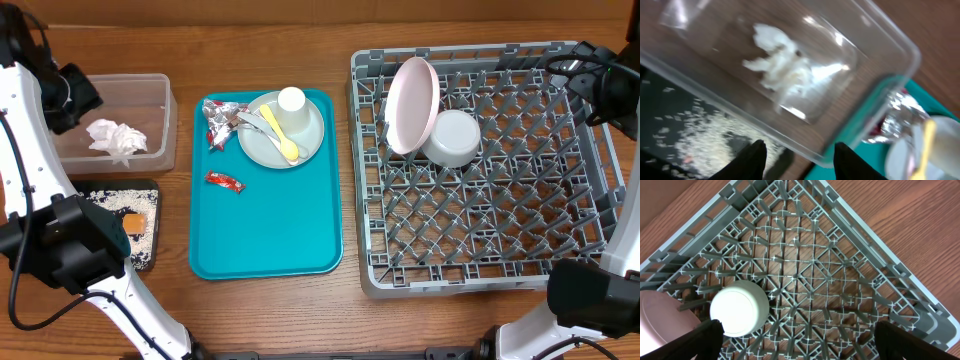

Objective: Sort waste into correct bins and load items into the dishwasher rack
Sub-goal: 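Reach the left gripper to the red wrapper and grasp it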

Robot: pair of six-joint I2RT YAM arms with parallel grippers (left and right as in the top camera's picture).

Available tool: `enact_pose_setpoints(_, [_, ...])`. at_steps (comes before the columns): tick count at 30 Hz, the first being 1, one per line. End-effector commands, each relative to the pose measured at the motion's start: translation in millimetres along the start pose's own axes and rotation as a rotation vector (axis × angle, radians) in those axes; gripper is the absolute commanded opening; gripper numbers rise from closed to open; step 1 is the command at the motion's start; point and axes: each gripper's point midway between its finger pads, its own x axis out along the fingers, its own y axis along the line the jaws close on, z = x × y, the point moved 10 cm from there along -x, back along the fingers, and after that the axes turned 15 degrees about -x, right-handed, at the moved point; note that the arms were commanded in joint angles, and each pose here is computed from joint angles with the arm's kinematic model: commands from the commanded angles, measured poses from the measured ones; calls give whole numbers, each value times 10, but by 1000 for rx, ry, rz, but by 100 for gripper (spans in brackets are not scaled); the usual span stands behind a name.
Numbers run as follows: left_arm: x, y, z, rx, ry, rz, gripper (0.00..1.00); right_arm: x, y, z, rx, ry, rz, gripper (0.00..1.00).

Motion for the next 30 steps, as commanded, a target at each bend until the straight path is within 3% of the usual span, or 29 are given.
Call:
enact_pose_setpoints(1, [-288,-332,-249,106,116,-279,47,-25,-25,0,12,-14,-16,100])
enact_pose_setpoints(4, [-314,-549,-479,212,192,-343,47,-25,-25,0,12,-14,-16,100])
enact_pose_setpoints(8, [-289,-902,-956,386,264,-298,48,-25,-25,0,12,-14,-16,100])
enact_pose_setpoints(15, [-207,-1237,-1710,575,238,0,57,-25,-25,0,12,-14,-16,100])
enact_pose_setpoints(17, [-162,-1277,-1823,522,169,109,60,-25,-25,0,12,-14,-16,100])
enact_pose_setpoints(20, [-59,-1272,-1926,356,112,219,57,-25,-25,0,12,-14,-16,100])
enact_pose_setpoints(24, [75,-1204,-1961,168,189,242,54,-25,-25,0,12,-14,-16,100])
enact_pose_setpoints(30, [224,-950,-1872,-107,239,331,57,-25,-25,0,12,-14,-16,100])
